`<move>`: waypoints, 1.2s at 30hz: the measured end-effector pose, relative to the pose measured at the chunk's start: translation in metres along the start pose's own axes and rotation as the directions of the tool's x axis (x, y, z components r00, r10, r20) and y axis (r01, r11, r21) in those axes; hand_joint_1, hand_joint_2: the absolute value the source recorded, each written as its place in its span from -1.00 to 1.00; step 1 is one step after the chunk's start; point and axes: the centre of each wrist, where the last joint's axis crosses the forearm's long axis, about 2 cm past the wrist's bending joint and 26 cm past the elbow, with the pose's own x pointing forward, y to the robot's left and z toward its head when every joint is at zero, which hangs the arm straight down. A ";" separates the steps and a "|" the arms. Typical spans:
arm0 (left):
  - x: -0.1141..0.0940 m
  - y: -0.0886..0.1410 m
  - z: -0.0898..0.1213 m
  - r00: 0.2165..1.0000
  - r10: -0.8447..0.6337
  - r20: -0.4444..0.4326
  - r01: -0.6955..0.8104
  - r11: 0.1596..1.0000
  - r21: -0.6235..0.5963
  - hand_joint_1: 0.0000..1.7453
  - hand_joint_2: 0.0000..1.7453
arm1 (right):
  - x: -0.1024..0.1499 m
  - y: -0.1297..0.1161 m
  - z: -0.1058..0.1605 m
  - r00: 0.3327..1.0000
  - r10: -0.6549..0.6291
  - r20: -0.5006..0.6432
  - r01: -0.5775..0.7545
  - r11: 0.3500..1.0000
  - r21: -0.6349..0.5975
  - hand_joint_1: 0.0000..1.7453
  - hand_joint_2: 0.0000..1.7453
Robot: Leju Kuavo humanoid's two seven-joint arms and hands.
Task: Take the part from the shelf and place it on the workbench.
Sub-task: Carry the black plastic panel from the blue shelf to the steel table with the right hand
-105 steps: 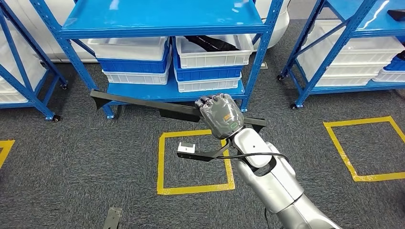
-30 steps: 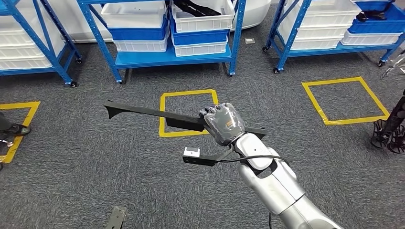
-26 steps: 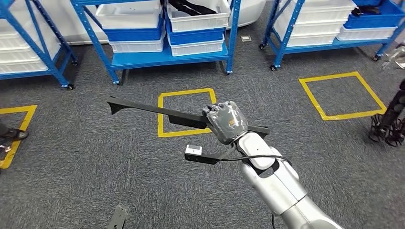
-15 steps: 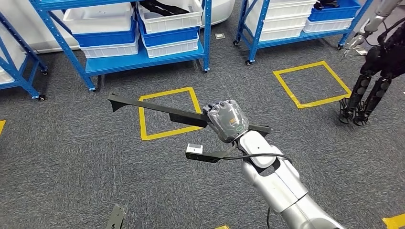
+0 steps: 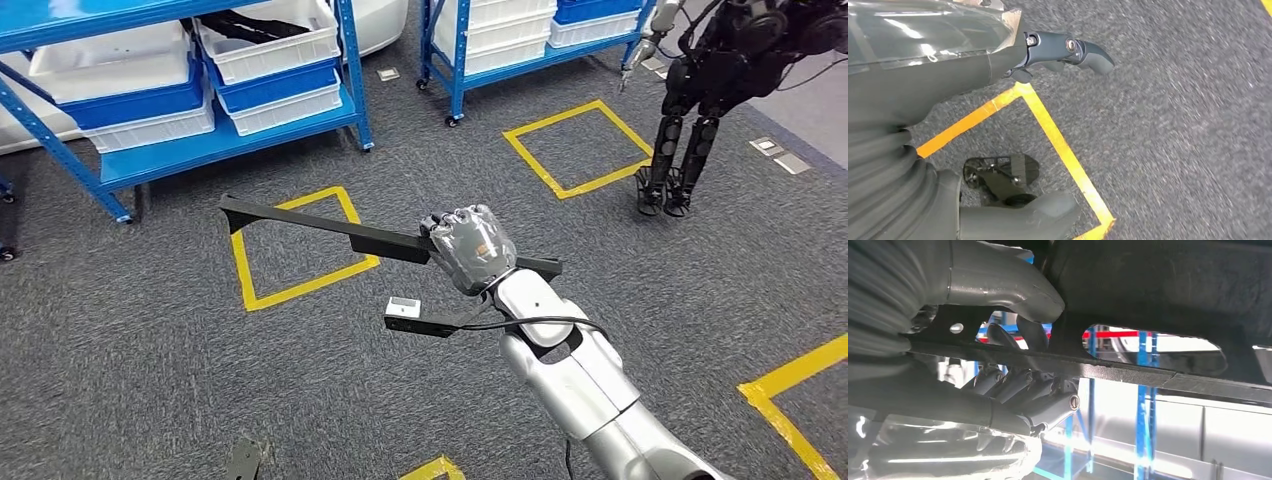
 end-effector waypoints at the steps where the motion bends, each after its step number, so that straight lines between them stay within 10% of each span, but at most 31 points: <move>1: 0.000 0.000 0.000 1.000 0.000 0.000 0.000 1.000 0.001 -1.00 1.00 | 0.000 0.000 -0.001 1.000 0.000 0.001 0.000 1.000 -0.002 0.76 1.00; 36: -0.001 -0.002 0.001 1.000 0.001 -0.006 -0.001 1.000 0.007 -1.00 1.00 | -0.008 -0.004 -0.011 1.000 0.000 -0.004 0.000 1.000 -0.008 0.76 1.00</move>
